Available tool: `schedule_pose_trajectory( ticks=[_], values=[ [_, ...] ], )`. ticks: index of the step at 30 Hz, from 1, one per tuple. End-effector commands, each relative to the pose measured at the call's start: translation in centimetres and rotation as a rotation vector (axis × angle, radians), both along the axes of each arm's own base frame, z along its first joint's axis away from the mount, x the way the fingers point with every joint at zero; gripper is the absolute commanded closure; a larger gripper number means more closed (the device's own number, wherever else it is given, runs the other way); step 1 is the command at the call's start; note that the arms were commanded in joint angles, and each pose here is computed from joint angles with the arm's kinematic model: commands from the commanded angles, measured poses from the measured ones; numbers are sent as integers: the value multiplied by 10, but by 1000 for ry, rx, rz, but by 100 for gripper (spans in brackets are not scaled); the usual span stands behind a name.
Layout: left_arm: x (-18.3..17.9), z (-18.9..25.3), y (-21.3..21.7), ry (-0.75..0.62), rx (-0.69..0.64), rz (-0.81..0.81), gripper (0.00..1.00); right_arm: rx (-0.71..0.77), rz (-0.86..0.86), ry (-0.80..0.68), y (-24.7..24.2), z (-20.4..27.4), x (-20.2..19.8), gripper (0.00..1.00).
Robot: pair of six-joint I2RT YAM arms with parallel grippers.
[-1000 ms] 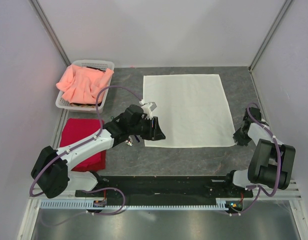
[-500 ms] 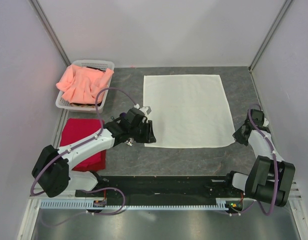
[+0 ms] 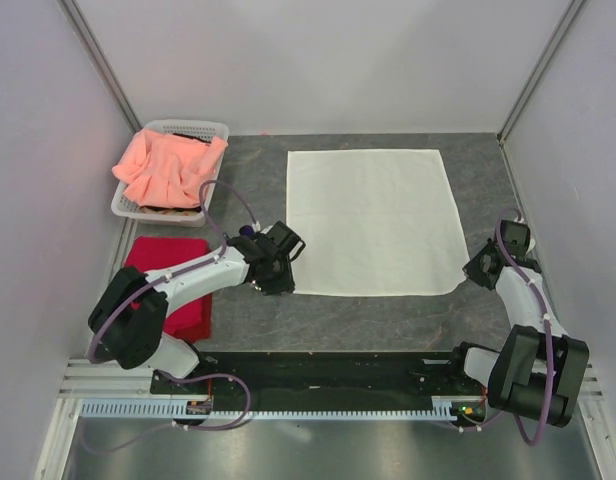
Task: Fold the napkin into a case and place the utensils inside
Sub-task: Pick up the flattened napkin from the center of the board.
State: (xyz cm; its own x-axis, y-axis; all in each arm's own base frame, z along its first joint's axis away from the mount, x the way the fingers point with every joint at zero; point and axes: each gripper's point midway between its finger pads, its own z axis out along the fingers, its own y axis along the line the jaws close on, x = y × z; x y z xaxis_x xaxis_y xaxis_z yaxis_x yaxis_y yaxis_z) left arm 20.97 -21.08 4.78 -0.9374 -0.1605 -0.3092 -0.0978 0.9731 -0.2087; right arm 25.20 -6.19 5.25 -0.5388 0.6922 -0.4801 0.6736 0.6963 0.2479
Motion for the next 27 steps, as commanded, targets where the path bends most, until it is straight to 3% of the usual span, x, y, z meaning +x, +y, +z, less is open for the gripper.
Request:
schedule_pose_trajectory(
  ticks=[1, 14, 27],
  values=[
    [20, 11, -3, -41, 34, 157, 60, 25, 50, -34, 10, 1, 6, 100],
    [34, 2, -18, -95, 210, 157, 60, 45, 89, -55, 20, 1, 11, 100],
    [33, -19, -19, -47, 258, 158, 59, 53, 98, -58, 22, 0, 11, 100]
  ],
)
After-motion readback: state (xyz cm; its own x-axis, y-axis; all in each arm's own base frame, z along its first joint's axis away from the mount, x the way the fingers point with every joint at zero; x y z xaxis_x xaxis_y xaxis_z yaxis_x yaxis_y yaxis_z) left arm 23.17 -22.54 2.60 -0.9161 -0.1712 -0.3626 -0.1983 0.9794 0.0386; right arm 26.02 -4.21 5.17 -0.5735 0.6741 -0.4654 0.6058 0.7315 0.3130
